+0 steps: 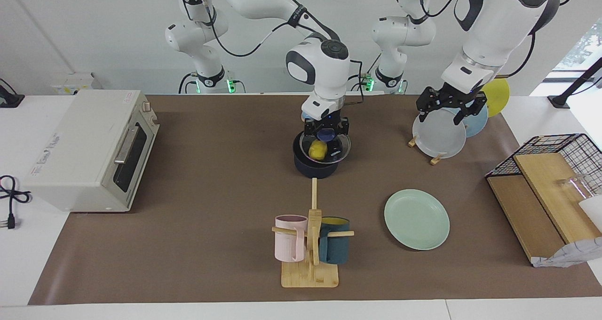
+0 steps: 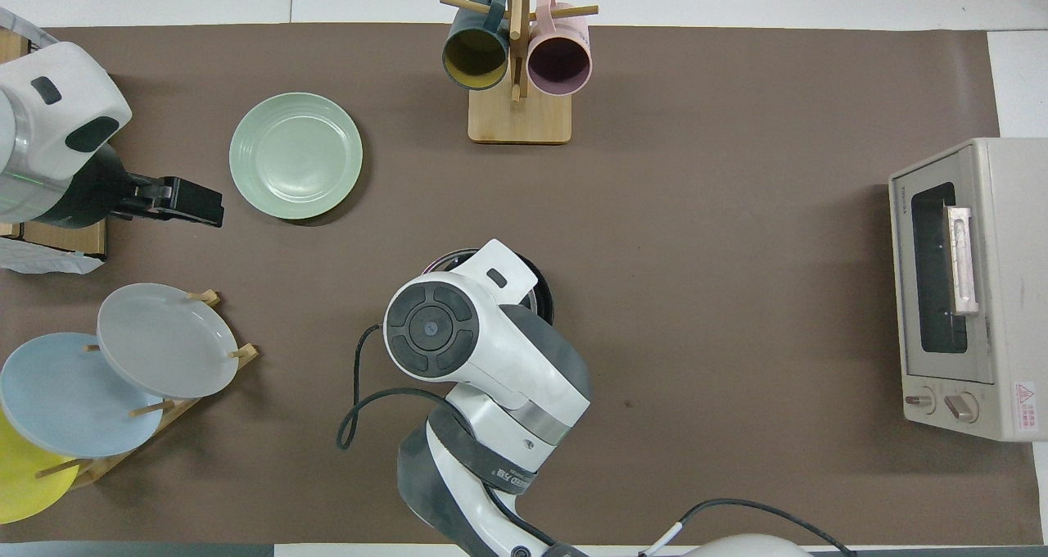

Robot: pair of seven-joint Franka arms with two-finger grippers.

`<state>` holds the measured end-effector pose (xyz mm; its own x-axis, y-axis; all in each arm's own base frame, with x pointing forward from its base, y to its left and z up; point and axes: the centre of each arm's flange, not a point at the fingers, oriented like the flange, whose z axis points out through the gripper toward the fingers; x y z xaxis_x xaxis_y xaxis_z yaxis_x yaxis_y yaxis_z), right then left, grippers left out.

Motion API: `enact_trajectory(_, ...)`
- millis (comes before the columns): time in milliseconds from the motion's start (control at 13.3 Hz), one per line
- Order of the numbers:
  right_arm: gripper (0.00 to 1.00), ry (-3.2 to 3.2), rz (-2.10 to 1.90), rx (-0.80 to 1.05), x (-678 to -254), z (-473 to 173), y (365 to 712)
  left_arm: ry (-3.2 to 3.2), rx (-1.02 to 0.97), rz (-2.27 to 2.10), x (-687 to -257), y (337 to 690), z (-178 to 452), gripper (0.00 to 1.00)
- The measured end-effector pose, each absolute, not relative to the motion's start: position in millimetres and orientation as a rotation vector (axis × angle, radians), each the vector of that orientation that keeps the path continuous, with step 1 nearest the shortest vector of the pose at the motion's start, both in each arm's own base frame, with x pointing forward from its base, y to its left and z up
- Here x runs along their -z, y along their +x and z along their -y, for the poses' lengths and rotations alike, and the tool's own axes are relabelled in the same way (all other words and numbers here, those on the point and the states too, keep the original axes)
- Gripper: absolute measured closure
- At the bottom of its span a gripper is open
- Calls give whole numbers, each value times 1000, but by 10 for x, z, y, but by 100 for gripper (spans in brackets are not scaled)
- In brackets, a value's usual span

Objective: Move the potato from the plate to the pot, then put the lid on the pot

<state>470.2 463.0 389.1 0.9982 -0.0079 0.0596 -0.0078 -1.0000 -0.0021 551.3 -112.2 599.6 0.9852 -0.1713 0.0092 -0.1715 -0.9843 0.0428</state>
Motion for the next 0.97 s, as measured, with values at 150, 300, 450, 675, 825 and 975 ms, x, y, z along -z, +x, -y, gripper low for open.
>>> enact_trajectory(150,56,-3139,-22,97,-3896,-4605,4731,3088,-9,252,-5999,5522,1070,0)
enact_trajectory(300,56,-3139,-27,98,-3897,-4588,4749,3091,1,223,-6005,5528,961,0)
enact_trajectory(450,56,-3140,-38,97,-3896,-4555,4779,3117,4,217,-6085,5512,891,0)
enact_trajectory(675,56,-3141,-60,96,-3890,-4487,4844,3155,14,216,-6313,5432,858,0)
enact_trajectory(825,56,-3141,-78,96,-3889,-4433,4893,3158,12,202,-6350,5406,856,0)
enact_trajectory(975,56,-3143,-83,94,-3877,-4414,4908,3158,12,197,-6351,5404,863,0)
